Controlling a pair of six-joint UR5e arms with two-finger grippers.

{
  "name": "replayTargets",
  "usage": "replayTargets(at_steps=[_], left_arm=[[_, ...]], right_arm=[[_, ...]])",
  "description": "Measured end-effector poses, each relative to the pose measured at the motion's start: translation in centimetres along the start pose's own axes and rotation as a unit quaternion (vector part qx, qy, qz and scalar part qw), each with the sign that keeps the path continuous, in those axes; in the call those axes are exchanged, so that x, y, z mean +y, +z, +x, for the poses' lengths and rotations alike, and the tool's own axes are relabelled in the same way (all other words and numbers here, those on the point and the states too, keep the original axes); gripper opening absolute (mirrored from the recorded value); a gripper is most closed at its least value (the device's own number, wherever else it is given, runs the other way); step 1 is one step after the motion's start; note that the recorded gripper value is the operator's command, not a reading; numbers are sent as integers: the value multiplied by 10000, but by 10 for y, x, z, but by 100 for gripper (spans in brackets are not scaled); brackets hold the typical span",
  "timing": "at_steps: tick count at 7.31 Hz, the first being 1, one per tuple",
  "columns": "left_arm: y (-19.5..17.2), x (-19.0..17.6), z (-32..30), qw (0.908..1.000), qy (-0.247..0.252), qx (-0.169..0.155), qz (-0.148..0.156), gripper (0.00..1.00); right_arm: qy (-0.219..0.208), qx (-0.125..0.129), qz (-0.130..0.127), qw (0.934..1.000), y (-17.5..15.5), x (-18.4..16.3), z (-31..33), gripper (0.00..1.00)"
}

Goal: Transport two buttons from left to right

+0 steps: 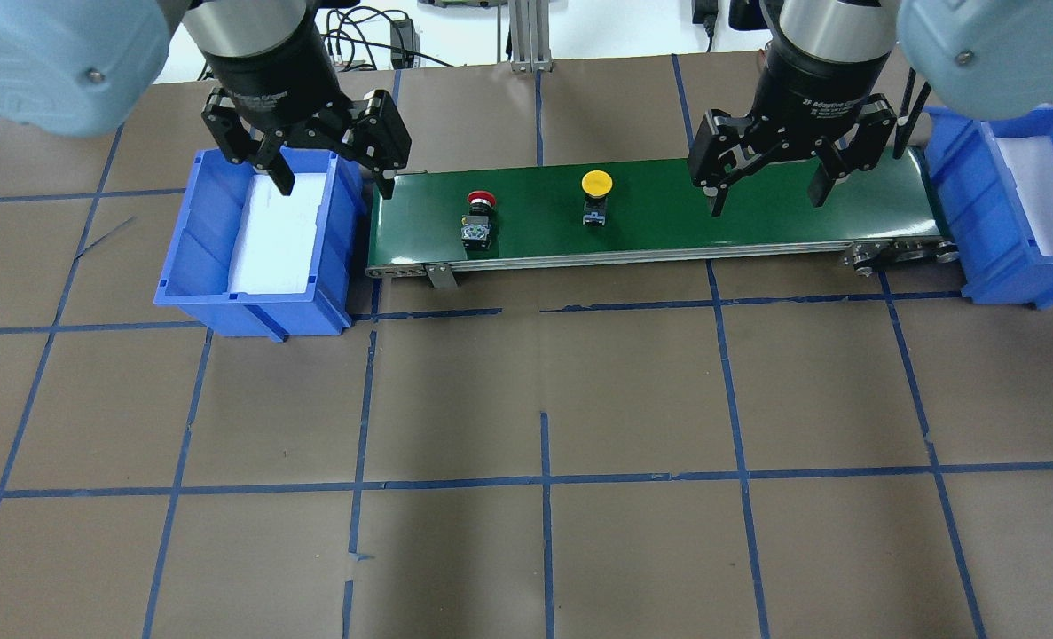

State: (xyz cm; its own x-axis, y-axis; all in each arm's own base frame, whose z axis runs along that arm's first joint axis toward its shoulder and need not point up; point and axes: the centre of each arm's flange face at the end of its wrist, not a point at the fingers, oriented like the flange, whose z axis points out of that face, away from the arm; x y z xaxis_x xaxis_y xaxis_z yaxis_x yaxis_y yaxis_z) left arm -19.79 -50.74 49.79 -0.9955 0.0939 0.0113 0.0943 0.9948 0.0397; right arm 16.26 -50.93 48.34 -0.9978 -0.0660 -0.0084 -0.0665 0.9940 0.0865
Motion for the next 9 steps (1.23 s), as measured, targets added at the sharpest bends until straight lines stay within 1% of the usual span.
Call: replayTargets(at_steps=[1,3,6,9], left_arm=[[12,12,-6,10000,-34,8,22,100],[23,31,-11,9998,-67,5,195,100],[24,36,-13,9997,-78,-10,249,100],[24,36,-13,9996,-86,-10,253,100]], right_arm=[[19,-3,3,10000,0,0,0,100],[36,-13,20,10000,0,0,0,100],[35,-10,19,10000,0,0,0,100],[66,-14,73,10000,-1,-3,3,100]])
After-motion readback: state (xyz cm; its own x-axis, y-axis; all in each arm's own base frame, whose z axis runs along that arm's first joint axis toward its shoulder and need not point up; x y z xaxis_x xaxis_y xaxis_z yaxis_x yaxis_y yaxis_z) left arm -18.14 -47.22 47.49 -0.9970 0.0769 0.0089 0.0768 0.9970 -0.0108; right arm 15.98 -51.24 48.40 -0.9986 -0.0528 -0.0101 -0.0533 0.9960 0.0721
